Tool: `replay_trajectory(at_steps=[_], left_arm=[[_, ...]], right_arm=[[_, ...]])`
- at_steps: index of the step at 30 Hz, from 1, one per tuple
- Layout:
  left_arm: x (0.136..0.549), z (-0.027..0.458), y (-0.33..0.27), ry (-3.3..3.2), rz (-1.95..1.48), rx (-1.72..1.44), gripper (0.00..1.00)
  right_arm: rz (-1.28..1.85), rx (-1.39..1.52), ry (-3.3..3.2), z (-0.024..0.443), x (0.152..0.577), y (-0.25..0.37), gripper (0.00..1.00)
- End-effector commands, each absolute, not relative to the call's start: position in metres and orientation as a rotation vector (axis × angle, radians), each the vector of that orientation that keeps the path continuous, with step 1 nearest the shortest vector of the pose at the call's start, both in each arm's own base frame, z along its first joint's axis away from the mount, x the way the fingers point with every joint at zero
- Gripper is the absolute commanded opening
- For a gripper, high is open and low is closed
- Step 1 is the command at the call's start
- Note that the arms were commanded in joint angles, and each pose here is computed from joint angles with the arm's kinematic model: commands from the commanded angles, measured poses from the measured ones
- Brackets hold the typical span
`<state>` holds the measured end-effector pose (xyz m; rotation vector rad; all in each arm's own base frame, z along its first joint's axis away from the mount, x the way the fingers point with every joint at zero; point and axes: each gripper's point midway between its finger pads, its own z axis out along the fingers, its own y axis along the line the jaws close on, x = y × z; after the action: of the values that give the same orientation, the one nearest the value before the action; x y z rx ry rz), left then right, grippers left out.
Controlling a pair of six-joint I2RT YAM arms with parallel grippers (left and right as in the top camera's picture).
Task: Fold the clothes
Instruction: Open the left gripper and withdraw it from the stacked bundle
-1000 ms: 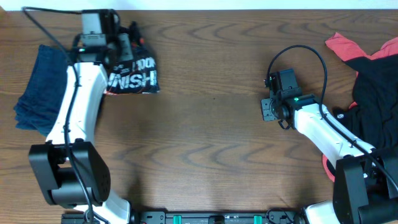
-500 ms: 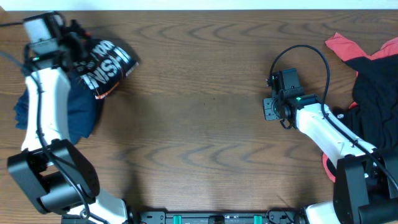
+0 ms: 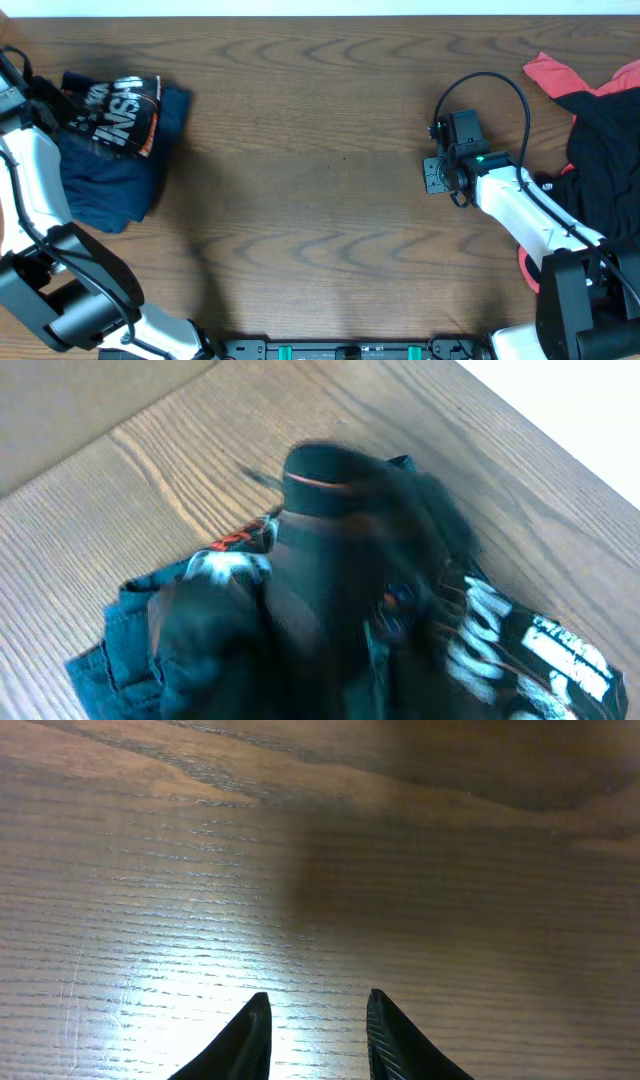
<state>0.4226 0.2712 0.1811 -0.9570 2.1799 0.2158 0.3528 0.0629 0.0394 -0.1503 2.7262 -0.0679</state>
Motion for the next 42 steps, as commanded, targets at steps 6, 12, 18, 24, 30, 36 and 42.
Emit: replay_trajectory(at_steps=[6, 12, 18, 24, 30, 36, 42], left_arm=[[0.414, 0.180, 0.292, 2.151, 0.243, -1.017, 0.93], [0.424, 0.185, 0.276, 2.156, 0.130, -0.961, 0.93], [0.464, 0.191, 0.210, 2.217, -0.072, -0.676, 0.98], [0.500, 0.190, 0.088, 2.308, -0.161, -0.312, 0.98], [0.492, 0.174, -0.025, 2.430, -0.200, -0.067, 0.98], [0.427, 0.154, -0.048, 2.688, -0.224, -0.113, 0.98], [0.377, 0.166, -0.044, 2.759, -0.206, -0.098, 0.98]], right_arm=[[-0.077, -0.115, 2.698, 0.051, 0.358, 0.059, 0.31], [-0.072, -0.113, 2.686, 0.053, 0.361, 0.060, 0.39], [0.046, -0.085, 2.627, 0.060, 0.374, 0.075, 0.52], [0.279, -0.041, 2.468, 0.084, 0.405, 0.105, 0.69], [0.279, -0.009, 2.371, 0.103, 0.428, 0.087, 0.79], [0.239, 0.177, 2.480, 0.128, 0.413, 0.021, 0.92], [0.180, 0.221, 2.444, 0.178, 0.371, -0.010, 0.97]])
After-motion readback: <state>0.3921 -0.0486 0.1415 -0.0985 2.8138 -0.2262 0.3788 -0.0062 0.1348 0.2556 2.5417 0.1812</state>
